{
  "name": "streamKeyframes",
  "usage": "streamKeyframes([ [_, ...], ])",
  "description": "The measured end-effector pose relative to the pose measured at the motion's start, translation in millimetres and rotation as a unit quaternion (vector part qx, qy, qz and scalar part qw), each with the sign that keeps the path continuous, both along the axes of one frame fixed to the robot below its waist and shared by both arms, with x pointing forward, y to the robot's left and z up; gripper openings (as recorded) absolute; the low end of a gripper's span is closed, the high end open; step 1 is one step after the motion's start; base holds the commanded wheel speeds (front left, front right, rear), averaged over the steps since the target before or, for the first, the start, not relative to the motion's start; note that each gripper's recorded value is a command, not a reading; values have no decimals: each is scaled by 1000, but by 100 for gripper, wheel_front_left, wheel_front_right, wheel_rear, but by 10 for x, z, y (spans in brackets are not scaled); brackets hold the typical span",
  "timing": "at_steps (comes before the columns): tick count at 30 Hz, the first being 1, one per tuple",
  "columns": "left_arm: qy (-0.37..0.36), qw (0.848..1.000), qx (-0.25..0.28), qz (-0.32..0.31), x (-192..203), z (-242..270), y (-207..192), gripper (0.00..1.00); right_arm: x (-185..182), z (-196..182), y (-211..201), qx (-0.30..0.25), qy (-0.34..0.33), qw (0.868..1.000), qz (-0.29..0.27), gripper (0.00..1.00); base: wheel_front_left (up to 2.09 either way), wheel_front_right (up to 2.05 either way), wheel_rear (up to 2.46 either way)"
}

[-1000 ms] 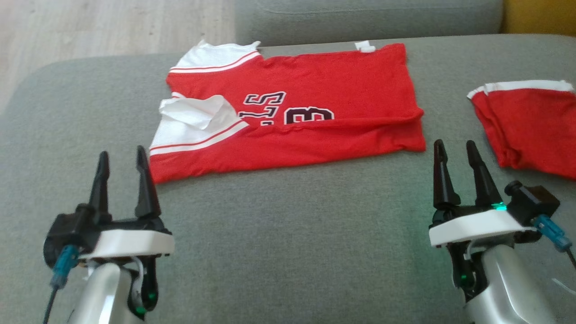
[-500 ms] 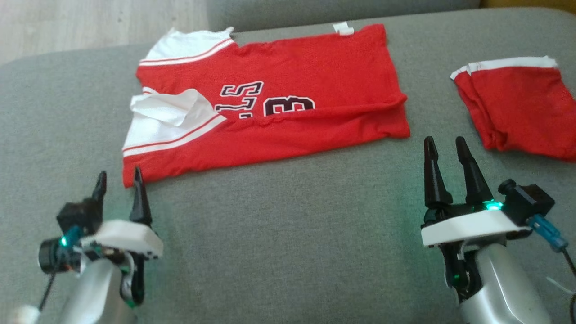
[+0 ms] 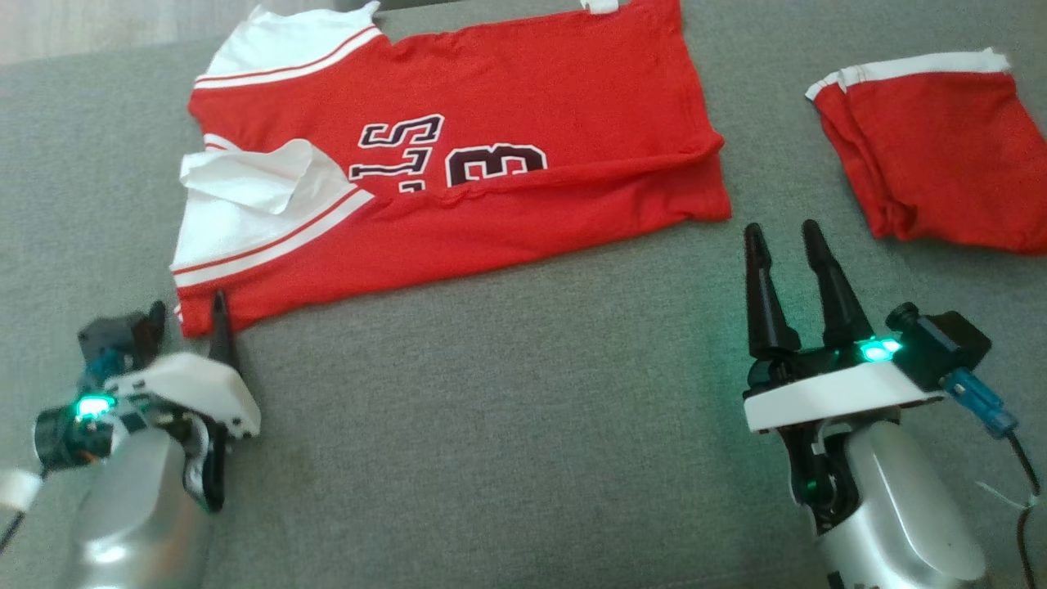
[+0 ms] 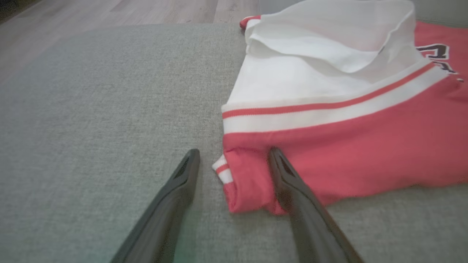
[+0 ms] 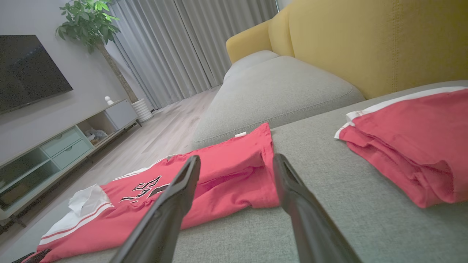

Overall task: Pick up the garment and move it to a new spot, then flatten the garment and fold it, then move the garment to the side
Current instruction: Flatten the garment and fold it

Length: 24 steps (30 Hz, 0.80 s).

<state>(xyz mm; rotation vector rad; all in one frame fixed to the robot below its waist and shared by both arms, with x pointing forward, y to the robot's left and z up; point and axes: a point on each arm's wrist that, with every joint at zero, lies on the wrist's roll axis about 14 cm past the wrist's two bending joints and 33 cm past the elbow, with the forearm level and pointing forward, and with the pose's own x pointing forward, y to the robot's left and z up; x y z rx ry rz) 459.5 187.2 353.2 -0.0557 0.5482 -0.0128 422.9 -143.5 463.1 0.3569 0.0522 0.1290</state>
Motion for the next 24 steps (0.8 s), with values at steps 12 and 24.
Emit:
streamKeyframes([
  [12,-23,1000,-5,-13,117,119,-60,0,29,-43,-32,-10,6,1000,-3,100,0,0,0],
  [24,-185,981,3,-56,362,860,-232,0,430,-369,-51,-38,107,993,12,100,0,0,0],
])
